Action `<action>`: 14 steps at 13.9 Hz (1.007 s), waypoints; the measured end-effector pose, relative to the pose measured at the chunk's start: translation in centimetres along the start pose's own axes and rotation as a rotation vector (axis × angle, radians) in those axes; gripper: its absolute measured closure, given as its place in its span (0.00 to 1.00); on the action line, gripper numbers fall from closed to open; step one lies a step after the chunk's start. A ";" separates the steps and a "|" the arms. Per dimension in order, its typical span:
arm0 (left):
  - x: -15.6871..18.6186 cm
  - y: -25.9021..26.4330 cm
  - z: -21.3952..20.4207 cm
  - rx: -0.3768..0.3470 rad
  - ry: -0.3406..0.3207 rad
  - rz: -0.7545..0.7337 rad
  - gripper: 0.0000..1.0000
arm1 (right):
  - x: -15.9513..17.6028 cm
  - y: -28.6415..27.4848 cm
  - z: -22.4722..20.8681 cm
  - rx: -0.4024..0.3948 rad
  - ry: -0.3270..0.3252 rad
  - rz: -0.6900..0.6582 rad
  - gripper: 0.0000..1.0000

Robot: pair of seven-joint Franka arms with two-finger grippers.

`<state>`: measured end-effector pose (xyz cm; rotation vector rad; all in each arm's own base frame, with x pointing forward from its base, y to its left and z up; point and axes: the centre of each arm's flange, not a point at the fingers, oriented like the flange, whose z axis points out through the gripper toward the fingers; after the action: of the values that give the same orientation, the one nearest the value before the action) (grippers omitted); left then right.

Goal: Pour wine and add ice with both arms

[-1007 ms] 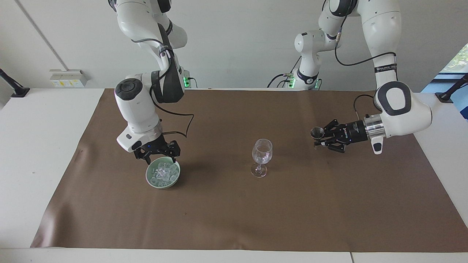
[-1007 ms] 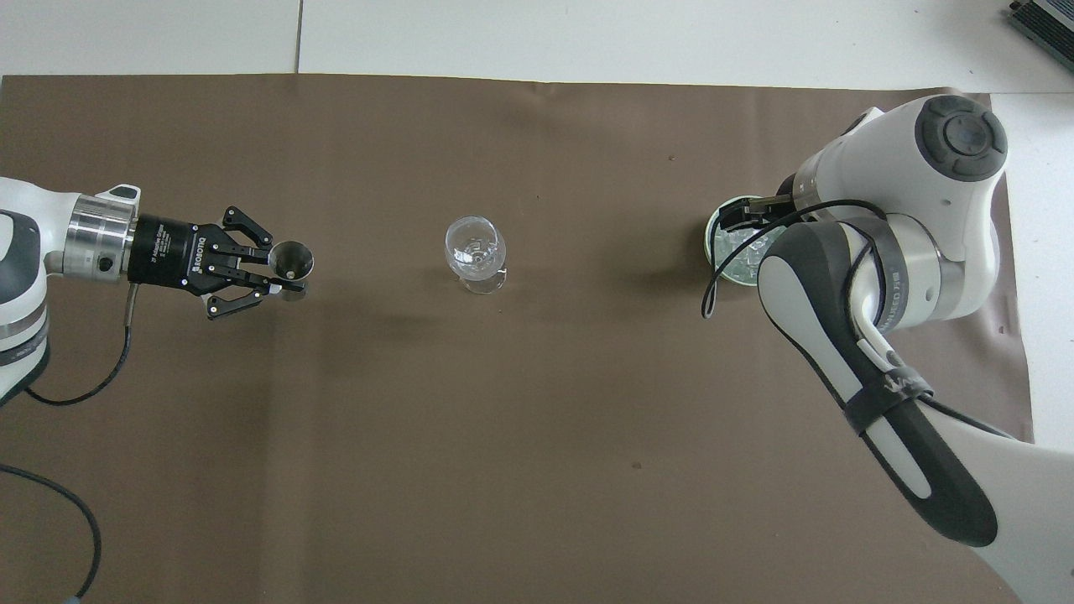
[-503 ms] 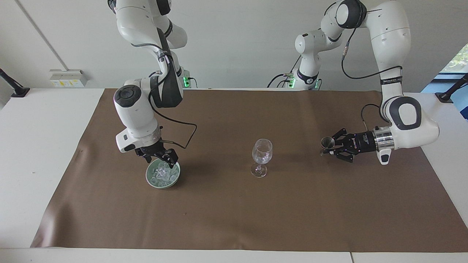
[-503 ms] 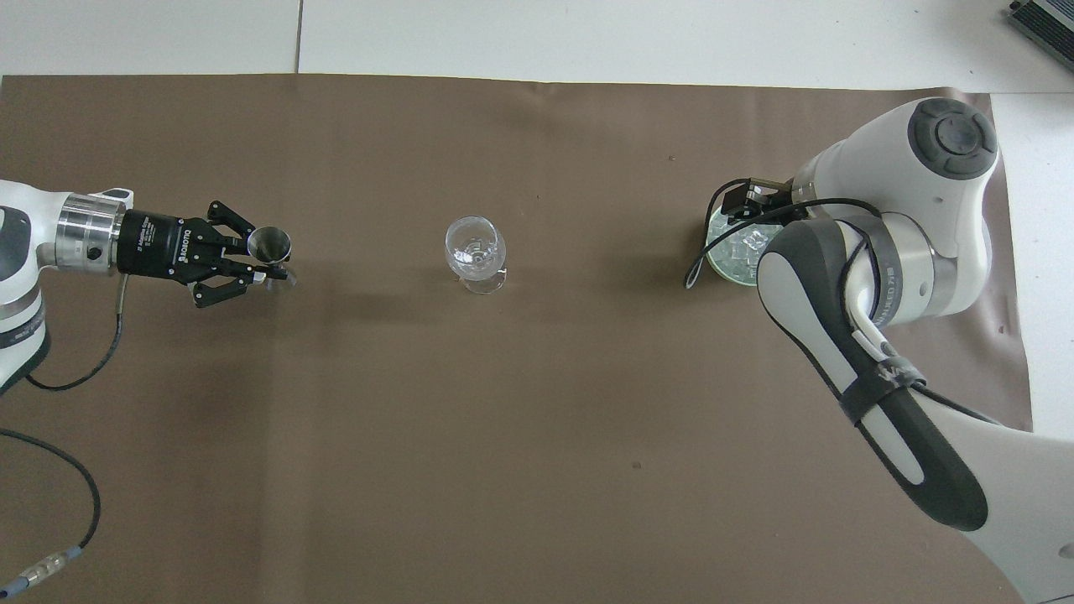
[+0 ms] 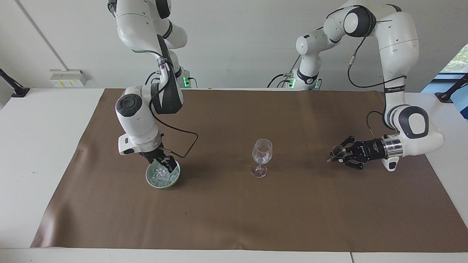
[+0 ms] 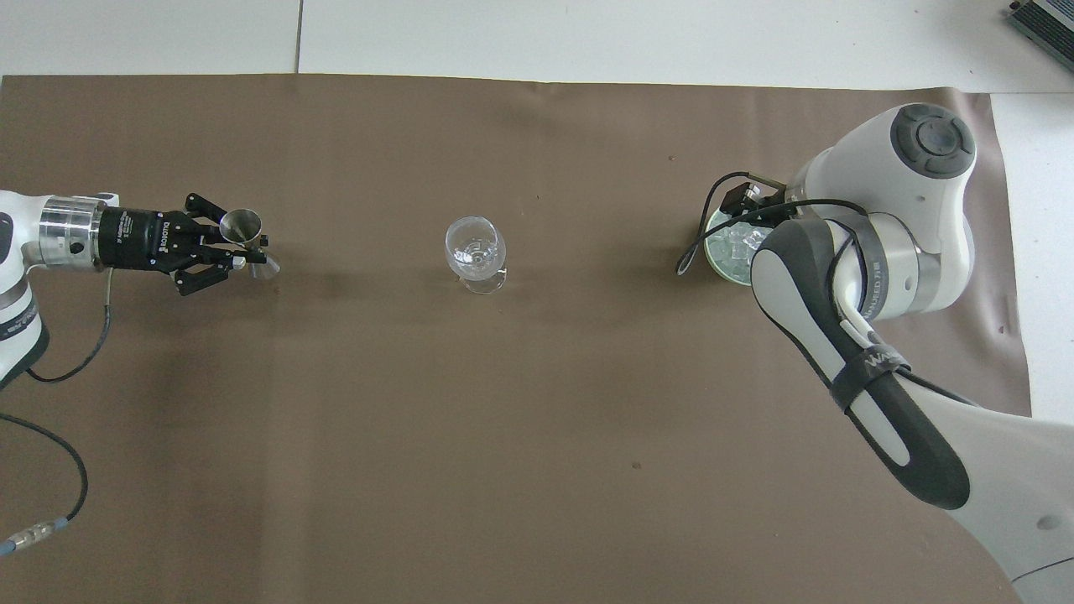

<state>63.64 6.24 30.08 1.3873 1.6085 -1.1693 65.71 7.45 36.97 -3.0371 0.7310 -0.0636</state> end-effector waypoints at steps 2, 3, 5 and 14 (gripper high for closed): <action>0.5 0.2 -0.5 -0.004 -0.012 0.004 0.78 | 0.2 0.2 0.5 -0.004 -0.006 0.006 0.00; 0.7 0.2 -0.5 -0.005 -0.015 0.002 0.78 | 0.3 0.5 0.7 -0.005 -0.007 0.011 0.00; 1.1 0.3 -0.5 -0.007 -0.022 0.003 0.78 | 0.9 1.0 1.3 -0.001 -0.002 0.023 0.04; 2.9 0.4 -1.5 -0.033 -0.055 0.020 0.78 | 0.8 0.1 1.4 0.010 0.006 0.099 0.21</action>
<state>63.58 8.65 27.84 1.3355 1.5656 -1.1543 66.44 7.00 35.55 -2.9873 0.8779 -0.0750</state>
